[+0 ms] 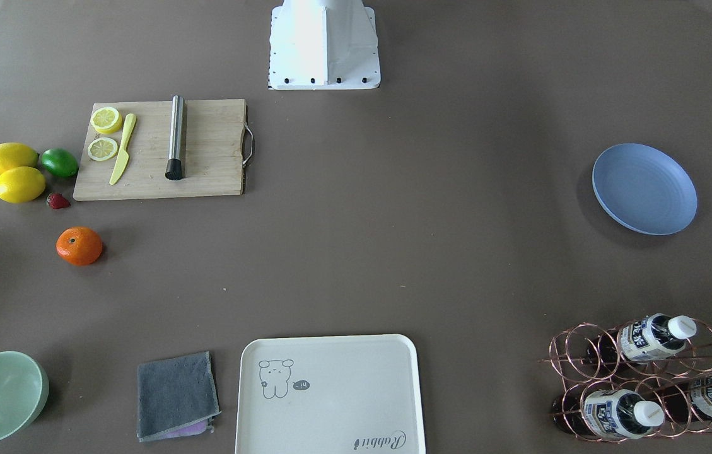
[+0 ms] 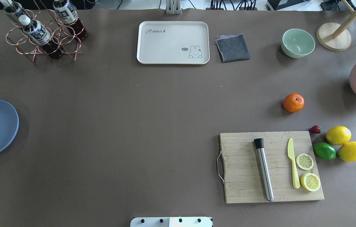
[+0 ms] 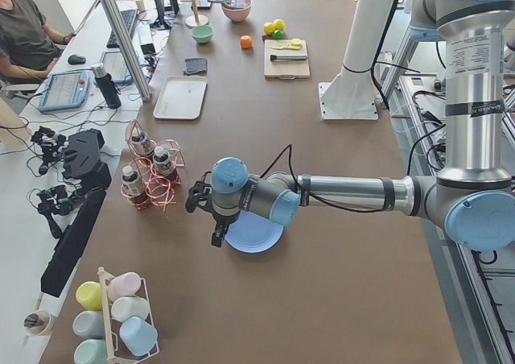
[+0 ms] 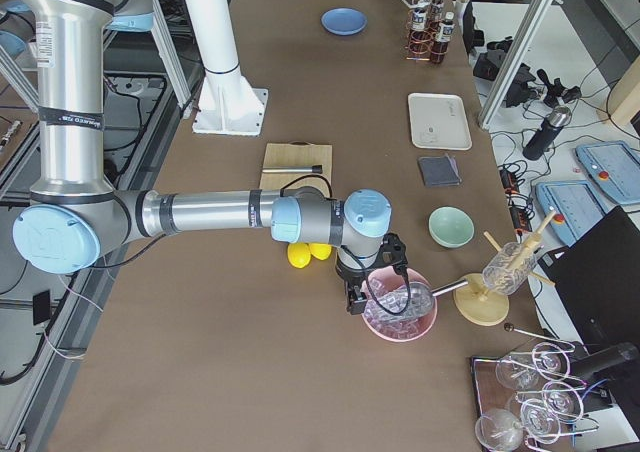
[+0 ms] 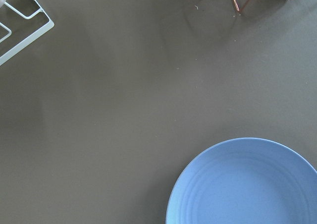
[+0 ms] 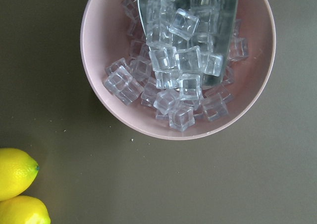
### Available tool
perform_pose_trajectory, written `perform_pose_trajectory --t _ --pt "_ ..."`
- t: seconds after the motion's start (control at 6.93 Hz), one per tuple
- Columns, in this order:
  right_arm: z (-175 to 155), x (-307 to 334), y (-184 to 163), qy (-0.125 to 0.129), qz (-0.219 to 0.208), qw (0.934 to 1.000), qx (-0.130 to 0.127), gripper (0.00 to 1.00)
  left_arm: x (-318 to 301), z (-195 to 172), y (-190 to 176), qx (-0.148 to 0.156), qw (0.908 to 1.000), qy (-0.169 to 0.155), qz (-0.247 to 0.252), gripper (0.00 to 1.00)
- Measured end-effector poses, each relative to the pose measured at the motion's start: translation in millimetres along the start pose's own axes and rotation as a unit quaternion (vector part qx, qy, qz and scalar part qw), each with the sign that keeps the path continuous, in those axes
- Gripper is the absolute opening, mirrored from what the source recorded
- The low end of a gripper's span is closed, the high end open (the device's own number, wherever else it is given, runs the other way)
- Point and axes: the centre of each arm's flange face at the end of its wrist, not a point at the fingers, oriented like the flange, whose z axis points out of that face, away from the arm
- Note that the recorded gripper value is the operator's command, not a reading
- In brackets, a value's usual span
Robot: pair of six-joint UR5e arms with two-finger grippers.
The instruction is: Pick orange to plate
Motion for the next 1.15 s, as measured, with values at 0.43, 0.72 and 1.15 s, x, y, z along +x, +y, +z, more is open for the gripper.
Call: perform_pose_trajectory --t 0.43,0.72,1.15 --pt "3.0 1.3 1.0 -0.001 0.002 1.0000 -0.003 1.00 4.1 1.3 3.9 -0.002 0.9998 0.002 -0.019 0.98" --pt "4.4 1.8 1.8 -0.003 0.003 1.0000 -0.004 1.00 2.6 6.3 14.7 -0.010 0.9997 0.004 -0.022 0.97" --pt "5.1 1.5 2.3 -0.007 0.003 1.0000 -0.004 1.00 7.7 2.8 15.5 -0.007 0.9997 0.006 -0.021 0.97"
